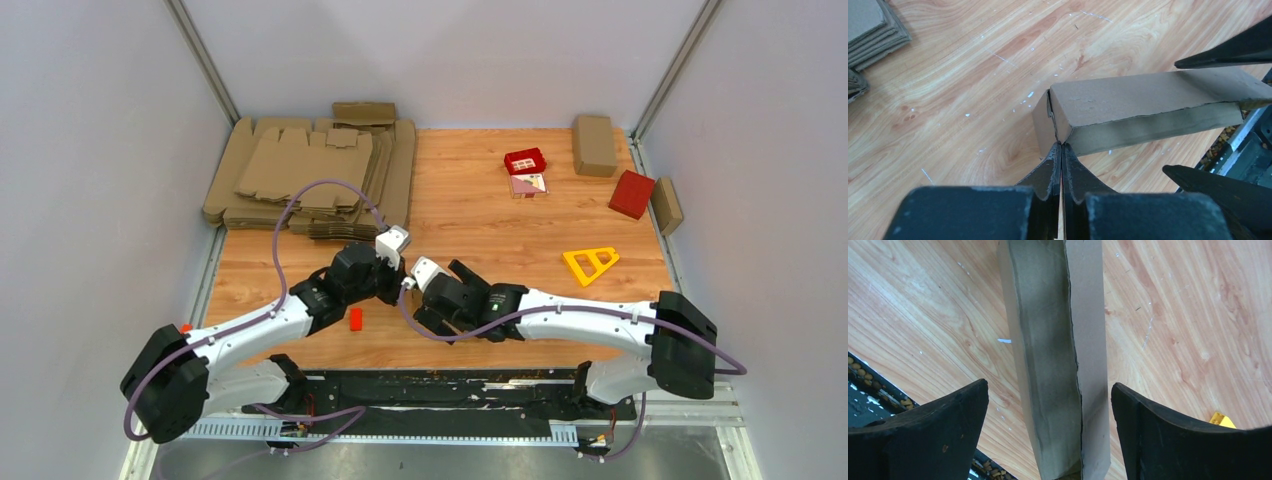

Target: Fold the paper box

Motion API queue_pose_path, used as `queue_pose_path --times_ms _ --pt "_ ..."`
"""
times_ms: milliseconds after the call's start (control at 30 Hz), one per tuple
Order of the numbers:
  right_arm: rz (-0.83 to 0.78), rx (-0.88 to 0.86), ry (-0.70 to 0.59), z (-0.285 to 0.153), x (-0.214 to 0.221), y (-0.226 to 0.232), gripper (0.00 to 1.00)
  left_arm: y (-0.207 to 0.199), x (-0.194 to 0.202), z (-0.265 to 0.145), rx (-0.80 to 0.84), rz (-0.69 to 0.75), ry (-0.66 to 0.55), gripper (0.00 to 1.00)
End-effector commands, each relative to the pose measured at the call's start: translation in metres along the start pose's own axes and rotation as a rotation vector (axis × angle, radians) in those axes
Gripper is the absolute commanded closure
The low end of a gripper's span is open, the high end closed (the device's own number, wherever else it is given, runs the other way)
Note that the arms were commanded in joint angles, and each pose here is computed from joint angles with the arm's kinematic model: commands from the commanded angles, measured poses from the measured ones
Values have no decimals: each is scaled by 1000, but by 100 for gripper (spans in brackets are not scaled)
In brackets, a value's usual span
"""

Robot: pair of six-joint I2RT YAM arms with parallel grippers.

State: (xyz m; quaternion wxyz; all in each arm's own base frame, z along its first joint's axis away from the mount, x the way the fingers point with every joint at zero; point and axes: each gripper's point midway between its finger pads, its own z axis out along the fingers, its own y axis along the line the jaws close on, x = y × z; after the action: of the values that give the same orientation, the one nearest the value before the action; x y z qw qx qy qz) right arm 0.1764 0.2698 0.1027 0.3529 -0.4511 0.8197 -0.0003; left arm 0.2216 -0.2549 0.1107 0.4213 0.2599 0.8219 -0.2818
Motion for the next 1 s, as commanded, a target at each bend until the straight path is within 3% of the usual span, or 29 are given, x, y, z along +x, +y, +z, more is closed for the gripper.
queue_pose_path --times_ms 0,200,433,633,733,967 --pt "23 -88 19 9 4 9 4 -11 -7 -8 40 -33 -25 94" --pt "81 -157 28 13 7 9 2 -12 -8 -19 36 -76 -45 72" --pt "91 -140 22 12 4 3 36 -13 -24 -33 6 -137 -63 56" --pt "96 -136 11 11 4 2 48 -10 -51 -33 -19 -179 -102 40" --pt "98 -138 6 10 3 1 48 -7 -62 -29 -10 -204 -117 36" --pt "92 -145 7 10 2 3 38 -1 -73 -14 -4 -246 -125 34"
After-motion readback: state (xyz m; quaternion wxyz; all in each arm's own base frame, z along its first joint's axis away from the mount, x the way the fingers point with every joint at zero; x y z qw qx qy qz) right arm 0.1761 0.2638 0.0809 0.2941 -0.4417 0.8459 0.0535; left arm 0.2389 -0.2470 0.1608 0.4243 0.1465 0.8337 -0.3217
